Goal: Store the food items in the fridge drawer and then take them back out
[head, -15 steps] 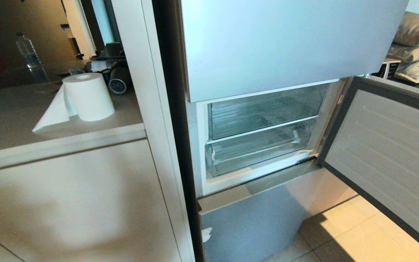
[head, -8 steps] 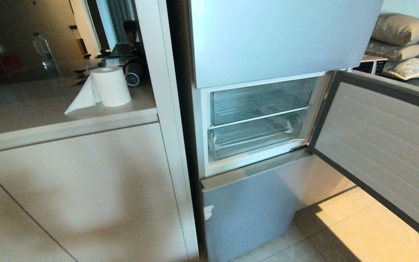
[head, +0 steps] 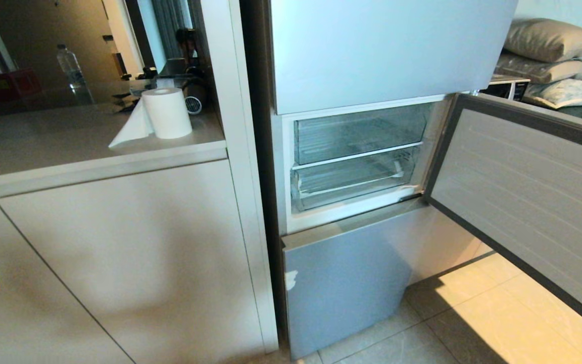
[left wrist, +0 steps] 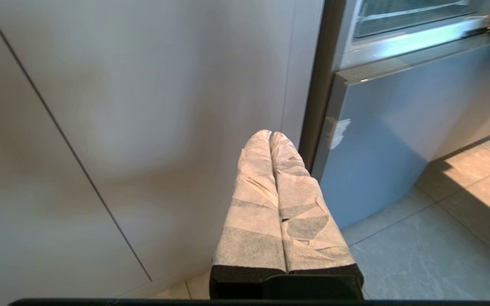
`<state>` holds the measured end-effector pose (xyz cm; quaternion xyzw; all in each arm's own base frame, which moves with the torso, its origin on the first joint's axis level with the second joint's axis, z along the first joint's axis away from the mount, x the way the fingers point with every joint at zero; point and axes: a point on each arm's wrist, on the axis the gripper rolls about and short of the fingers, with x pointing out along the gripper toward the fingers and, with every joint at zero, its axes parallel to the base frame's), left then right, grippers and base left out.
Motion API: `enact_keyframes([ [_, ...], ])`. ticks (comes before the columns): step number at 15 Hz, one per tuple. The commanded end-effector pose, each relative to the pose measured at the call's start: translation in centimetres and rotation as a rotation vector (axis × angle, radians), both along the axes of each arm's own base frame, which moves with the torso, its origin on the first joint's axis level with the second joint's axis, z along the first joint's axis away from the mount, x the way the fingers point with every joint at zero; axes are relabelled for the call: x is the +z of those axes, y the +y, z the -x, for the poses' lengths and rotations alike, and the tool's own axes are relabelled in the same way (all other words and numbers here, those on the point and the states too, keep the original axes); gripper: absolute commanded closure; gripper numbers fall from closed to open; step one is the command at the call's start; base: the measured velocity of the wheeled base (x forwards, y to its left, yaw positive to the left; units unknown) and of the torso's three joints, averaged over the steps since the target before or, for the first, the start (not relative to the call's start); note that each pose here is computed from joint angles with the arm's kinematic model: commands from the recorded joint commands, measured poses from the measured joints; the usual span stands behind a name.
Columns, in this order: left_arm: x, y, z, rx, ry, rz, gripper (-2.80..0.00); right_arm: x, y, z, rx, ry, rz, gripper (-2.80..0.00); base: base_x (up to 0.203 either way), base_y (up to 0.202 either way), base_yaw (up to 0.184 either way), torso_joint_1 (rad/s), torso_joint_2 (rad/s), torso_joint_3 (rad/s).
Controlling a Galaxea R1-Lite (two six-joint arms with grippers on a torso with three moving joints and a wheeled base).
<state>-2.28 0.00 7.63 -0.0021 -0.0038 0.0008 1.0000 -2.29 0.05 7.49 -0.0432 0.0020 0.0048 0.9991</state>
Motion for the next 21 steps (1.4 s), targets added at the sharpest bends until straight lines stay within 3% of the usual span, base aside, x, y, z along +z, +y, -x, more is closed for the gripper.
enact_keyframes([
  [1, 0.0, 0.0, 0.0, 0.001, 0.003, 0.000, 0.00, 0.0, 0.0, 0.0, -0.010, 0.004, -0.003, 0.00, 0.000, 0.000, 0.000, 0.000, 0.00, 0.000],
  [3, 0.0, 0.0, 0.0, 0.001, 0.003, 0.000, 0.00, 1.8, -0.1, 0.6, -0.059, -0.028, -0.106, 0.00, 0.000, 0.000, 0.000, 0.000, 0.00, 0.000],
  [6, 0.0, 0.0, 0.0, 0.001, 0.003, 0.000, 0.00, 8.1, -0.2, 1.3, -0.107, -0.040, -0.402, 0.00, 0.000, 0.000, 0.000, 0.000, 0.00, 0.000],
  [9, 0.0, 0.0, 0.0, 0.001, 0.003, 0.000, 0.00, 11.9, -0.4, -3.5, -0.296, 0.072, -0.582, 0.00, 0.000, 0.000, 0.000, 0.000, 0.00, 0.000],
  [13, 0.0, 0.0, 0.0, 0.001, 0.003, 0.000, 0.00, 14.1, -5.5, -9.5, -0.538, -0.037, -0.805, 0.00, 0.000, 0.000, 0.000, 0.000, 0.00, 0.000],
  [15, 0.0, 0.0, 0.0, 0.001, 0.003, 0.000, 0.00, 14.4, -8.8, -10.8, -0.580, -0.100, -0.883, 0.00, 0.000, 0.000, 0.000, 0.000, 0.00, 0.000],
  [17, 0.0, 0.0, 0.0, 0.001, 0.003, 0.000, 0.00, 14.3, -12.2, -12.0, -0.617, -0.171, -0.915, 0.00, 0.000, 0.000, 0.000, 0.000, 0.00, 0.000],
  [21, 0.0, 0.0, 0.0, 0.001, 0.003, 0.000, 0.00, 14.3, -18.8, -11.1, -0.734, -0.403, -0.869, 0.00, 0.000, 0.000, 0.000, 0.000, 0.00, 0.000],
])
